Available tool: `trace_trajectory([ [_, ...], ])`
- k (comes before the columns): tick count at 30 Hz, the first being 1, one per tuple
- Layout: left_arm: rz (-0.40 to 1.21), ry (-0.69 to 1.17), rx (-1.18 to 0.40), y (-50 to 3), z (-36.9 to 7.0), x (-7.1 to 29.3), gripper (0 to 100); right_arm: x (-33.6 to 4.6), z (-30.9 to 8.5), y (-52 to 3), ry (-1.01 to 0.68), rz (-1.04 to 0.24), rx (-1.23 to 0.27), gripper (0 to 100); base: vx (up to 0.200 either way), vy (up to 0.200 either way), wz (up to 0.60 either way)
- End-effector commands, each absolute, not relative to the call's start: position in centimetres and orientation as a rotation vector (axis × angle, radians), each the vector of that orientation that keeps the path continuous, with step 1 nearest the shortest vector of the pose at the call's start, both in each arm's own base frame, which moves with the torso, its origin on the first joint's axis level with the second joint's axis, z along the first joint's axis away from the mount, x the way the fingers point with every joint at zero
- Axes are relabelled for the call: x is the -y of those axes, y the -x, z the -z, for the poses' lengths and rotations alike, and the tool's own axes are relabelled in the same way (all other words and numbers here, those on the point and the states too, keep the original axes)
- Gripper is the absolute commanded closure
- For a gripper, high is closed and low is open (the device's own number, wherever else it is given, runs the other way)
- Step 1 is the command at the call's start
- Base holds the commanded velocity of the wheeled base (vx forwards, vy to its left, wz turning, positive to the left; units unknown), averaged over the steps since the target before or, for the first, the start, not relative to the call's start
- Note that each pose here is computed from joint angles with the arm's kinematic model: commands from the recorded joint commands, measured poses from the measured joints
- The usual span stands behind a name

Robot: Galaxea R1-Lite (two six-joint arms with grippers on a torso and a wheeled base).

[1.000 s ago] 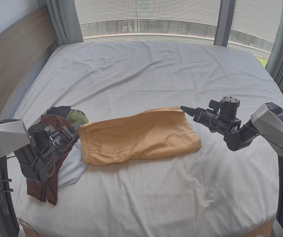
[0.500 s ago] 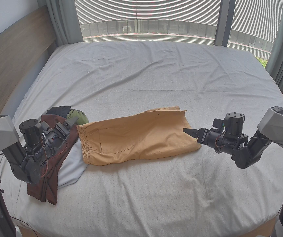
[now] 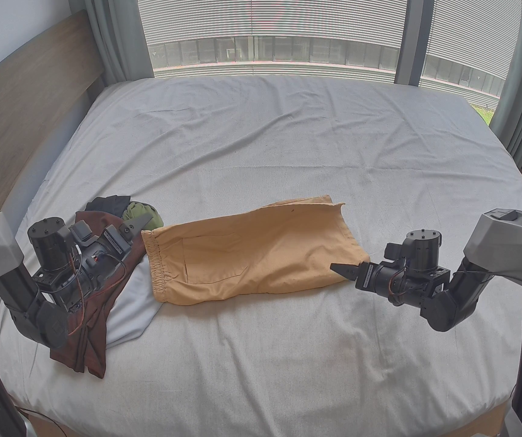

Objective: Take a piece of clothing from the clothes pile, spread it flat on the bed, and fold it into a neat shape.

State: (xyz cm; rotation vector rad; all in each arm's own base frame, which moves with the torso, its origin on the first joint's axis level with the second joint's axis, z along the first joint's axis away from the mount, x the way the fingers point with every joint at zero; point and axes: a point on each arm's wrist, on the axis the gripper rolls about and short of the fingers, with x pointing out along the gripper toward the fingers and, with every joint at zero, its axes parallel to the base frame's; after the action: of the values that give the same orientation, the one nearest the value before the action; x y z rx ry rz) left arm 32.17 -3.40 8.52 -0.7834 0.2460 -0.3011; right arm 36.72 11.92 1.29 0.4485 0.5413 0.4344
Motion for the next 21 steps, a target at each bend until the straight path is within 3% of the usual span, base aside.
trace_trajectory([
  [1, 0.314, 0.766, -0.252, -31.8, -8.6, 3.7, 0, -12.8, 0.8, -36.6, -0.439, -0.441, -0.596, 0, 0.000, 0.000, 0.00],
  [21, 0.311, 0.765, -0.266, -31.9, -8.1, 3.9, 0, -14.2, 5.3, -40.3, -0.437, -0.393, -0.602, 0, 0.000, 0.000, 0.00],
])
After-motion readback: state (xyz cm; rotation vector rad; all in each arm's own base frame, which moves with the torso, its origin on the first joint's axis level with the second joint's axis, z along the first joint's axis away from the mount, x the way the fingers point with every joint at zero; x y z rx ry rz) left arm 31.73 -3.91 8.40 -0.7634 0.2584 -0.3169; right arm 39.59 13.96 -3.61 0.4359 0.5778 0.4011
